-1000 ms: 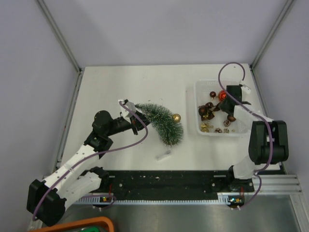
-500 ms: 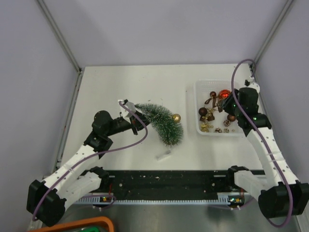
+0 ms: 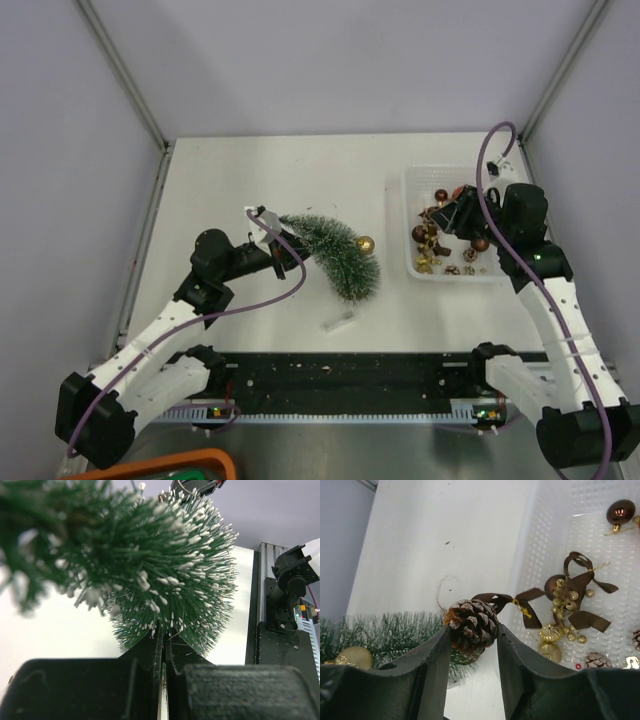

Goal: Decorate the small christmas tree

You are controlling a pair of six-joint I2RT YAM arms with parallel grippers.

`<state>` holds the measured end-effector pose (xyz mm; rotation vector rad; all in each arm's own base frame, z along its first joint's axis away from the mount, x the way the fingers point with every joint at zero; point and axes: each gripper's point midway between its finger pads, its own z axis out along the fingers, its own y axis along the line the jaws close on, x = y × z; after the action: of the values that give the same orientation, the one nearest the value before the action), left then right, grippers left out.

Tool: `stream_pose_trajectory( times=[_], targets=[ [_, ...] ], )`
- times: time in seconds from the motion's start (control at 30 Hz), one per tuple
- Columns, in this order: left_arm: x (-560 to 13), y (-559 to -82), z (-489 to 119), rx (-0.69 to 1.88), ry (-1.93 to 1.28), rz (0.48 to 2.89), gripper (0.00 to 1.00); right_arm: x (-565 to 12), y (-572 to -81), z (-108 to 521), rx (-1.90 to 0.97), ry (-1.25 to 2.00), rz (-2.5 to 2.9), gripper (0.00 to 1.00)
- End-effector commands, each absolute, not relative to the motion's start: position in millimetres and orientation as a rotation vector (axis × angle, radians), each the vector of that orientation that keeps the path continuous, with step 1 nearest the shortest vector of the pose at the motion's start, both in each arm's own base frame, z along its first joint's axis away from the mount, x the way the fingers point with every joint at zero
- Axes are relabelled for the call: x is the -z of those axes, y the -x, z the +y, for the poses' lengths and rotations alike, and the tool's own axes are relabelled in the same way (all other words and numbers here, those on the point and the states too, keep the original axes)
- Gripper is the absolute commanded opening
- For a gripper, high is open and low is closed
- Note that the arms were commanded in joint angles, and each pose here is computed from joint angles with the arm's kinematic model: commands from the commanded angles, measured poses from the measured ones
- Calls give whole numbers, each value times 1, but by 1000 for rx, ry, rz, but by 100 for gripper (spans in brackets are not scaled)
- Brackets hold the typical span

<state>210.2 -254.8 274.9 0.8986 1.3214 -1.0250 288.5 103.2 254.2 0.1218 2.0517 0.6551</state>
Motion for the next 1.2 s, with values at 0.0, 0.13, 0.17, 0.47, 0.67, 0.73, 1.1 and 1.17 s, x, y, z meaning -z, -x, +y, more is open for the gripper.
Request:
stream_pose_trajectory(
  times=[0.0, 0.13, 0.17, 0.47, 0.67, 0.73, 1.1, 1.17],
  targets=[
    [-273, -206, -258, 1057, -912, 1340, 0, -272, -286, 117, -727, -31, 1988, 43],
    [-272, -206, -257, 1056, -913, 1339, 0, -227, -286, 104, -632, -104, 2123, 42],
    [-272, -206, -257, 1055, -912, 1341, 0, -227, -286, 101, -618, -114, 2103, 42],
    [-271, -206, -257, 1053, -910, 1342, 0, -182, -284, 56, -317, -334, 2245, 42],
    [-273, -206, -257, 1049, -910, 1338, 0, -149, -286, 32, -148, -476, 2297, 43],
    [-272, -207, -257, 1051, -908, 1341, 0, -148, -295, 26, -116, -523, 2253, 44],
    [-269, -206, -255, 1049, -900, 1349, 0, -139, -462, 37, -114, -546, 2085, 42],
    [-267, -205, -255, 1053, -902, 1350, 0, -124, -482, 38, -102, -559, 2105, 42]
  ],
)
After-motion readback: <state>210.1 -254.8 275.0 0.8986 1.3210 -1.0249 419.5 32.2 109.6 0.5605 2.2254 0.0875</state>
